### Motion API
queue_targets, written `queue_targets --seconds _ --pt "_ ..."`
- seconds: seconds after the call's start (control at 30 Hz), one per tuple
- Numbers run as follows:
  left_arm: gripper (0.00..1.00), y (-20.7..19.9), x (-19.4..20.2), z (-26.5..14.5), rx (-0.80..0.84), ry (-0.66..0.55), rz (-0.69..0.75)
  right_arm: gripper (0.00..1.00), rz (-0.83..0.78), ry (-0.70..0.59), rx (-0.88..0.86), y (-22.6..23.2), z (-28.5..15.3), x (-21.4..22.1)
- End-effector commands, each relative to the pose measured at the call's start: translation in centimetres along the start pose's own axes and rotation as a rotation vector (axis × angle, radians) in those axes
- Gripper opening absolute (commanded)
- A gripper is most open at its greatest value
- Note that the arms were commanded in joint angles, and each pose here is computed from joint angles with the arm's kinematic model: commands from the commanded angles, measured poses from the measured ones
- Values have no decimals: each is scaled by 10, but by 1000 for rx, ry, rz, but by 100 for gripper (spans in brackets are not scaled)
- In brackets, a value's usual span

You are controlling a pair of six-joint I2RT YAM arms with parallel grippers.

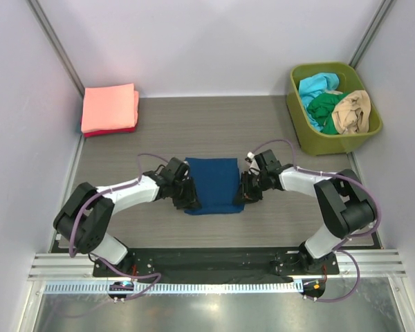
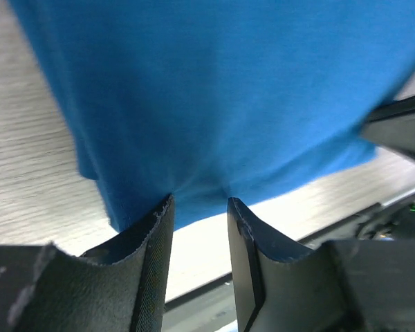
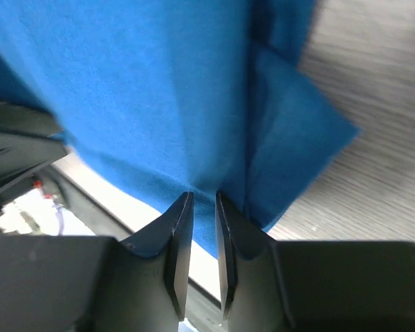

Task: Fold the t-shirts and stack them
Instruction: Fold the tshirt

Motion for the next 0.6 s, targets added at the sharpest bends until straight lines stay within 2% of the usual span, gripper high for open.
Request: queue_targets --seconds 0.0,0.13,0.23,0.27,0.3,0.33,0.4,0.43,0.47,0.57 --pt "38 21 -1 8 -39 -52 5 26 6 -31 50 -22 -1 11" --pt "38 48 8 11 -112 -42 6 26 27 -18 90 -33 -2 26" --pt "46 32 2 -7 -77 -69 34 26 25 -39 101 -29 -8 18" --pt "50 33 1 -18 -111 -77 42 27 20 -45 104 -27 -11 15" --pt "52 13 -13 -40 -73 -147 90 30 11 -57 106 -24 -15 11" --pt "53 10 -25 -52 -104 -219 108 41 -5 -90 118 -17 -25 -1" --pt "67 -2 -41 -83 -118 -316 168 52 -40 -132 127 -8 -39 -15" --pt "71 -2 -50 -91 -143 -371 180 60 -69 -174 120 5 -53 -31" --pt "76 -4 -56 -97 -141 -391 183 64 -84 -191 131 8 -60 -37" --pt "77 -19 -75 -103 -71 -420 185 72 -140 -244 139 29 -89 -60"
Point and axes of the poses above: each gripper's point midway between its finger pads, its own z axis out along the fingers, its own y axis along the line the jaws close on, x = y × z, the point moved 4 cm from there along -z, back along the fingers, and after that the axes turned 10 degrees about -z, right-handed, at the moved point
